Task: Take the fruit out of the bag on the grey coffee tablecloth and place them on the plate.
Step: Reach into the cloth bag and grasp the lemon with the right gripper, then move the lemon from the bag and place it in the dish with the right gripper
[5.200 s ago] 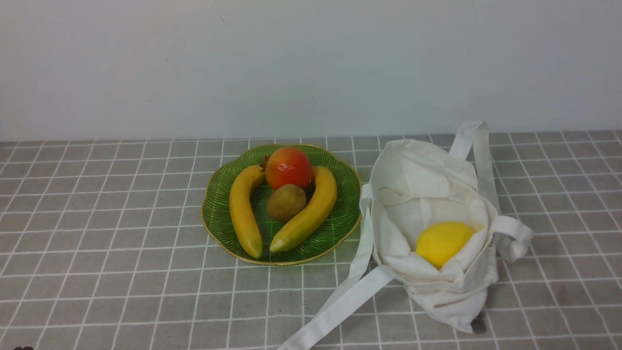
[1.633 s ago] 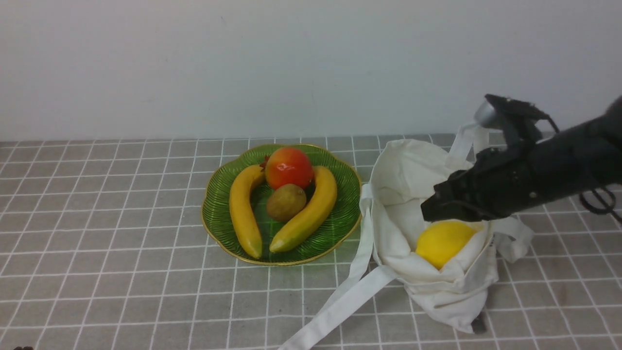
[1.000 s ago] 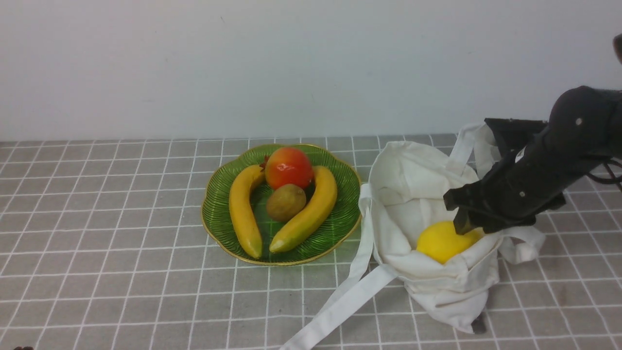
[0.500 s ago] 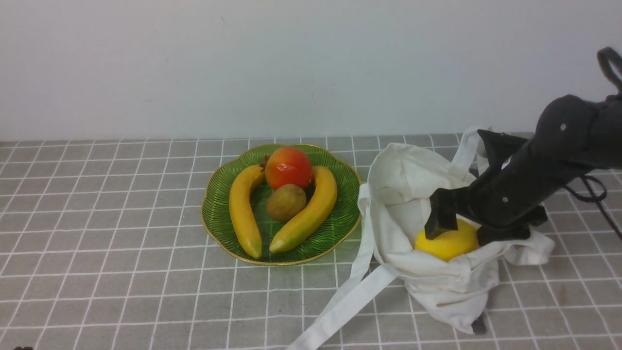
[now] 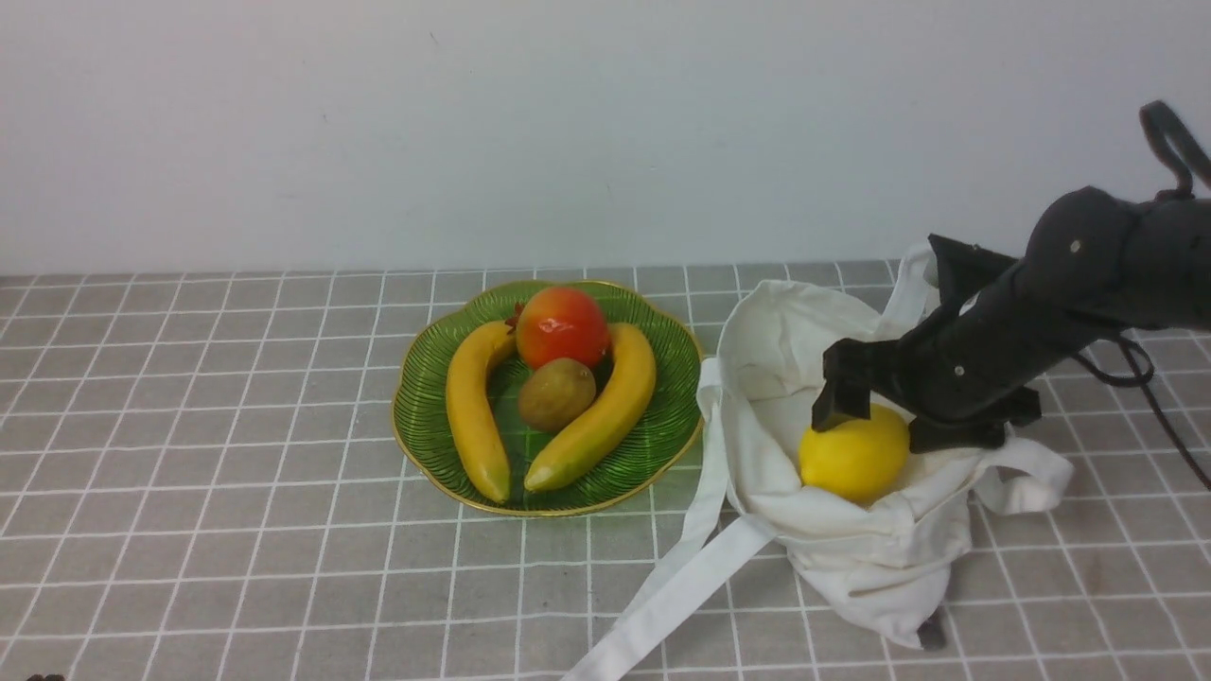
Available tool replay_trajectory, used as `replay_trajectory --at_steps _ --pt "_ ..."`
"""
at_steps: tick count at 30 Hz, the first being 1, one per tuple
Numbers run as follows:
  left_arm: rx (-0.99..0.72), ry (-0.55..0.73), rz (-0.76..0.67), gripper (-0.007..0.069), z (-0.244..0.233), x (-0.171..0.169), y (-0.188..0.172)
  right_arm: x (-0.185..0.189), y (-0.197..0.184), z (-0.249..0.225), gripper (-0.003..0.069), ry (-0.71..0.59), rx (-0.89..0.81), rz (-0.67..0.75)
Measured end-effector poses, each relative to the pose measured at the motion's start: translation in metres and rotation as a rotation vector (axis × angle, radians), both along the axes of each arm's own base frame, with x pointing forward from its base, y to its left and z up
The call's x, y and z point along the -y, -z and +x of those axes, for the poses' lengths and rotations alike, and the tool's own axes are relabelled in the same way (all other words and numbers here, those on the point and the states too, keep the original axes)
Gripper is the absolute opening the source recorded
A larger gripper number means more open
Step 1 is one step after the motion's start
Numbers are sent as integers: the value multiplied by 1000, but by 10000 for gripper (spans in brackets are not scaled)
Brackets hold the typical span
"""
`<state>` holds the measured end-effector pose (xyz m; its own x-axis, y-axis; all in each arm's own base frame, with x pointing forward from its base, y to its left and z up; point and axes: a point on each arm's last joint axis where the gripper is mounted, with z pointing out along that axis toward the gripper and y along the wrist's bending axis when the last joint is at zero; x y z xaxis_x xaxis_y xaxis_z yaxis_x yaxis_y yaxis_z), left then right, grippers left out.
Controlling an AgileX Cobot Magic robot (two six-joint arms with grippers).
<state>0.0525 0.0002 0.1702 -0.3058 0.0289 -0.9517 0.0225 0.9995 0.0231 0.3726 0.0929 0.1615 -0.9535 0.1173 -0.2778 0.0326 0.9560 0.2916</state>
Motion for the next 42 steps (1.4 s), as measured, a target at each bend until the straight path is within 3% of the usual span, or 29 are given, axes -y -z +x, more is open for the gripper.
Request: replay_trajectory --at_steps 19,31,36,42 --pt "0 0 0 -7 0 0 0 2 -17 -10 607 -25 5 -10" --pt "0 0 0 -7 0 0 0 -1 -77 -16 603 -36 128 66" --pt "0 0 0 -7 0 0 0 -25 -101 -11 603 -126 211 209" --pt "0 0 0 -7 0 0 0 -91 -120 -13 603 -305 435 391"
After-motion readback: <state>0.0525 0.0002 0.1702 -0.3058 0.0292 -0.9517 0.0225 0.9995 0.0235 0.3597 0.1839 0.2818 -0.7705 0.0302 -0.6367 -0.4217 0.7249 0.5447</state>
